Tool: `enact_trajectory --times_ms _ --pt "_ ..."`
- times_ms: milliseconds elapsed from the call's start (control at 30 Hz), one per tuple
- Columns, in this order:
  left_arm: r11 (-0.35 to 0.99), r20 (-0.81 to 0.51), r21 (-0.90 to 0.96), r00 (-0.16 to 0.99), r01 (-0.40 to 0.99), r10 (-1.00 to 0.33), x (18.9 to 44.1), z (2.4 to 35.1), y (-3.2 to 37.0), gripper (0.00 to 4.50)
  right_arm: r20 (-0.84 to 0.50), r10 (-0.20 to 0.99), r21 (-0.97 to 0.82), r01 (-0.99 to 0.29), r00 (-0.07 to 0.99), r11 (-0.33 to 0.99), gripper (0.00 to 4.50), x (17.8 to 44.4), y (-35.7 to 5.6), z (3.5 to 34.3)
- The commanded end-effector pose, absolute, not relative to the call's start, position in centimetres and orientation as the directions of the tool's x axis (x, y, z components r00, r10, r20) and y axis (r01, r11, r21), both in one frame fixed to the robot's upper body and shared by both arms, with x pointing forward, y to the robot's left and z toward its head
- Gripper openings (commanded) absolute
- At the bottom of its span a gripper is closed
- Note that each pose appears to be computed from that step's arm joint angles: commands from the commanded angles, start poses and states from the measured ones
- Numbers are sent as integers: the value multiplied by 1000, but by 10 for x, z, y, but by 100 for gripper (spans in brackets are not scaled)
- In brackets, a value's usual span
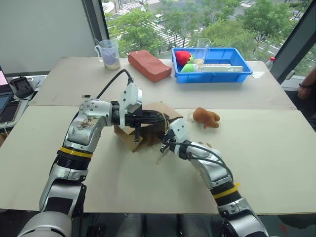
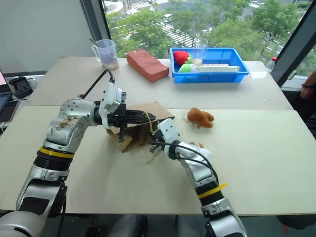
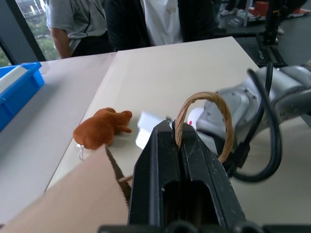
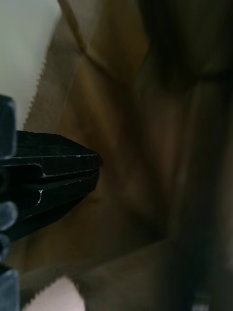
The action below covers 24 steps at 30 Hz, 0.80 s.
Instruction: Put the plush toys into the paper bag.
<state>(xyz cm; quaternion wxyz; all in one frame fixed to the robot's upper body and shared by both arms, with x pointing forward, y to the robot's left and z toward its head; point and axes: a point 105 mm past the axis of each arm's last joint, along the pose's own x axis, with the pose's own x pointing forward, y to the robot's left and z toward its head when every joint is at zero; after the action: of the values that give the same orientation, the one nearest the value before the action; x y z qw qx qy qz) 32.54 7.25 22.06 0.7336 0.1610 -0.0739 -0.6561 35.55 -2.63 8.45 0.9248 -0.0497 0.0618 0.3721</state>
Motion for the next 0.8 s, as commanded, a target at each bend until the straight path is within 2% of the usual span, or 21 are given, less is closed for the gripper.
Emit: enact_trajectory --times_ms 33,267,400,800 --pt "174 -27 346 196 922 -980 334 238 80 0 -108 662 -70 -670 742 739 1 362 -28 92" --pt "397 145 292 371 870 -918 359 272 92 0 -190 659 -105 -682 728 724 1 360 -29 71" --pt "449 227 306 394 840 -891 358 302 92 0 -274 647 -125 -694 711 710 1 358 -28 57" --pt "647 456 348 480 678 -749 357 367 105 0 -373 615 -104 -690 695 717 1 366 -31 53"
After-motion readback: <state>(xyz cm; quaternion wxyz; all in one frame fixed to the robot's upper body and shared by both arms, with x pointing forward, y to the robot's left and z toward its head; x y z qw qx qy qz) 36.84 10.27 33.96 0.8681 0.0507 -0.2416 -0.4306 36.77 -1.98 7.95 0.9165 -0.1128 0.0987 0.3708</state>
